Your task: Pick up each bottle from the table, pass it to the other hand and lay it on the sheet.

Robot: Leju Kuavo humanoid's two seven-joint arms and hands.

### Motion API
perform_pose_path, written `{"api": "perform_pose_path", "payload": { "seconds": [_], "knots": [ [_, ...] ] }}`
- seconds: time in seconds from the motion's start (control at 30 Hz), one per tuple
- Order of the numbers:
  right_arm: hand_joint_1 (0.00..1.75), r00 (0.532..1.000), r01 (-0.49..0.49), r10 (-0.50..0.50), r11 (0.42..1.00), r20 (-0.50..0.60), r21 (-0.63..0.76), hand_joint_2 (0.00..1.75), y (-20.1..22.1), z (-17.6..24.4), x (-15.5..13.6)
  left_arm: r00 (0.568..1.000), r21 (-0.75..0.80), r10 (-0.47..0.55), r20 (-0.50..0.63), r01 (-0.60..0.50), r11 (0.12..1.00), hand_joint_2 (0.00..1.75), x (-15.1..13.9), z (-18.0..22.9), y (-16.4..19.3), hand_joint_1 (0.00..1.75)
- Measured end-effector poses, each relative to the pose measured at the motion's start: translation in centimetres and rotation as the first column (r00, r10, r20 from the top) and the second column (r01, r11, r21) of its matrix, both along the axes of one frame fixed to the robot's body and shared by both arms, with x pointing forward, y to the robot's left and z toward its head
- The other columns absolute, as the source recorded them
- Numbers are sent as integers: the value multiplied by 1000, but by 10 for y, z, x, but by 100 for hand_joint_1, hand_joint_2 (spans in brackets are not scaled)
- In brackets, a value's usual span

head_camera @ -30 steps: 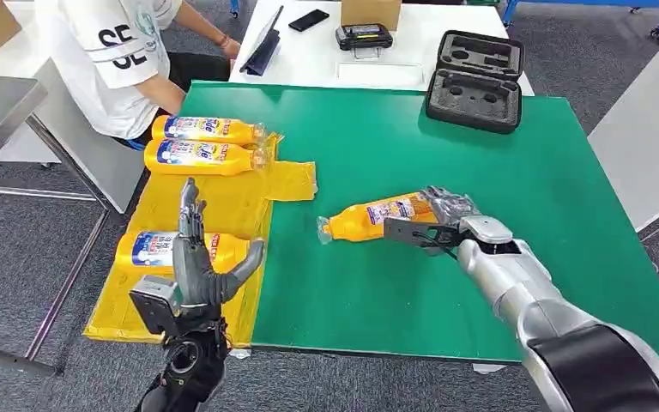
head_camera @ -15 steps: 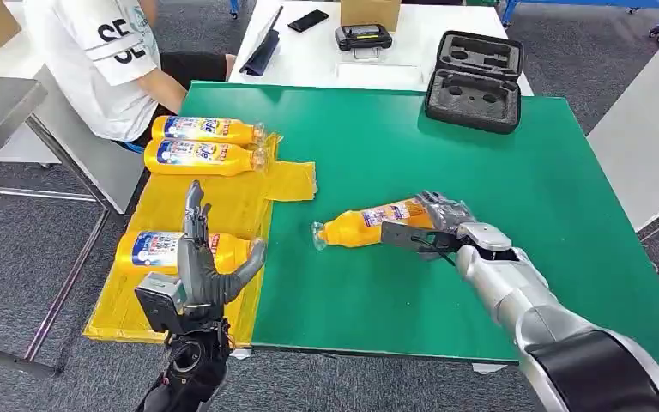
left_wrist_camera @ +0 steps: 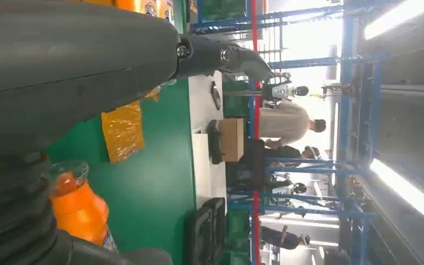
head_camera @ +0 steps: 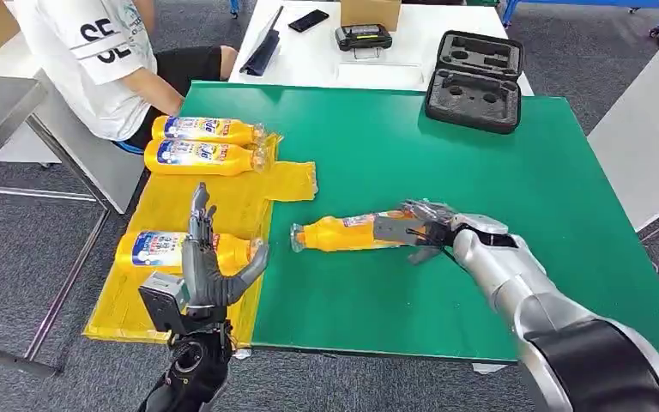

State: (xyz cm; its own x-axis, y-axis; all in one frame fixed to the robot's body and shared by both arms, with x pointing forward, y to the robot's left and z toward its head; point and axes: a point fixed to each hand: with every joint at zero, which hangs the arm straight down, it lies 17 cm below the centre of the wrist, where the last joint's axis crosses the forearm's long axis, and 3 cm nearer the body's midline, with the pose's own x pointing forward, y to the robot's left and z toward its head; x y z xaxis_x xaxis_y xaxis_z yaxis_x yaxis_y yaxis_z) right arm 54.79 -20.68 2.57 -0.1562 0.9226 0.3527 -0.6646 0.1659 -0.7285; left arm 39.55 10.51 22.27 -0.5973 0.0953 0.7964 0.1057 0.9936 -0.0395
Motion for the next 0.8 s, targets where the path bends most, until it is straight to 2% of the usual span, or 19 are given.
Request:
{"api": "perform_pose_path", "payload": {
  "seconds": [0.4, 0.6, 0.8],
  "knots": [
    [0, 996, -11, 8, 999, 85, 38, 175, 4, 58, 34, 1000, 4, -4, -4, 4, 1000, 175, 0, -2, 0, 0],
    [0, 995, 12, -16, 999, 95, 38, 175, 0, 58, 36, 1000, 13, -2, -18, 2, 1000, 175, -3, -9, 1, 0],
    [0, 998, 5, -7, 1000, 70, 30, 175, 2, 43, 27, 999, 17, -21, -24, 22, 1000, 175, -5, -12, -3, 0]
  ]
}}
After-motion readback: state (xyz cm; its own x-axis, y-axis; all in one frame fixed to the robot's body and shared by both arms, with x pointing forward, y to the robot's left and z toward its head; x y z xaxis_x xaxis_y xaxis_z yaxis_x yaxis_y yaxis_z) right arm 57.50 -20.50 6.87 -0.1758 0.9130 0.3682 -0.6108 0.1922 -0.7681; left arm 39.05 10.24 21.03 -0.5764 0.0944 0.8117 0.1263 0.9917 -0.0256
